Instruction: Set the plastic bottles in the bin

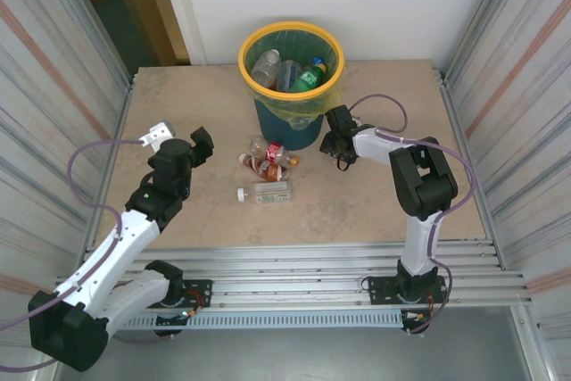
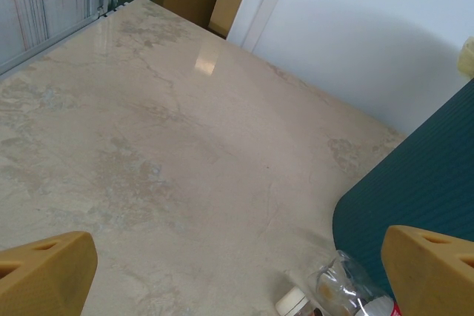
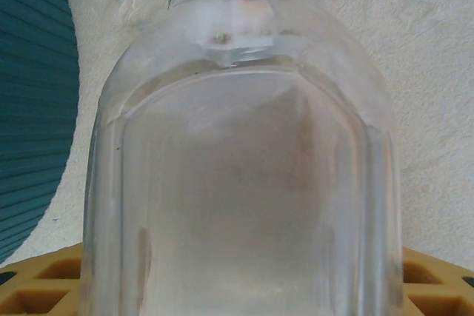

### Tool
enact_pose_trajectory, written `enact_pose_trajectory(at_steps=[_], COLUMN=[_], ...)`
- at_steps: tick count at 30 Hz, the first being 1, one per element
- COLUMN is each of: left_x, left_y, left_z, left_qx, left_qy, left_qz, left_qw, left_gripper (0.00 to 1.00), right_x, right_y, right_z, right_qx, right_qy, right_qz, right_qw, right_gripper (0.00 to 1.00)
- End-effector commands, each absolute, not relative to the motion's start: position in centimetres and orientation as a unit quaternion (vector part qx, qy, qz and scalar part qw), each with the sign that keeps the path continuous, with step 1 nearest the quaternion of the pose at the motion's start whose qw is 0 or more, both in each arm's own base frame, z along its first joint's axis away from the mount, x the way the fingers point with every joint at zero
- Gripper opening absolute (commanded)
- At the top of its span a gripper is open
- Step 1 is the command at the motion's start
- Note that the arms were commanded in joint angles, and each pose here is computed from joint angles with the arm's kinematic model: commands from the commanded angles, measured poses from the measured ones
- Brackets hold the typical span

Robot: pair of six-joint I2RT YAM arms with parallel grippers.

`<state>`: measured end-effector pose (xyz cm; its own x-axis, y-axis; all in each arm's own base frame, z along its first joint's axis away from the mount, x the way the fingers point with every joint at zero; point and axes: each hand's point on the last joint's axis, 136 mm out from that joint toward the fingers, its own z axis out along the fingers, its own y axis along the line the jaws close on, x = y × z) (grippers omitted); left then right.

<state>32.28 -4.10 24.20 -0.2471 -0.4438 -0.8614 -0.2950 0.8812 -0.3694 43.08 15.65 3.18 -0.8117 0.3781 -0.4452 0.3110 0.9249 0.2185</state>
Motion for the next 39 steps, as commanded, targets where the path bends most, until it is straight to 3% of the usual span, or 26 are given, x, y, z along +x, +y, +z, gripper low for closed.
enact_pose_trajectory(at_steps=[1,12,24,39], left_x=[32.3,32.4,33.0,33.3], left_y=[-3.6,-3.8,-4.7,-5.0], left_z=[24.0,23.6,23.3,22.6], left_qx=[-0.246,-0.238,-0.227,-0.227], left_qy=[0.783,0.789,0.798,0.804], left_qz=[-0.061,-0.064,-0.076,-0.081], left_qw=[0.568,0.562,0.553,0.543], left_gripper=[0.99,0.99,0.99,0.99], right_x=[42.7,40.5,38.1,37.8], right_y=[13.6,8.5,7.0,12.1], right_z=[5.9,14.0,24.5,36.0], right_qx=[0.181,0.192,0.160,0.058], right_qy=[0.945,0.918,0.881,0.840], right_qz=[0.049,0.015,0.029,0.095], right_qw=[0.269,0.348,0.445,0.531], right_gripper=[0.49,0.47,0.48,0.48])
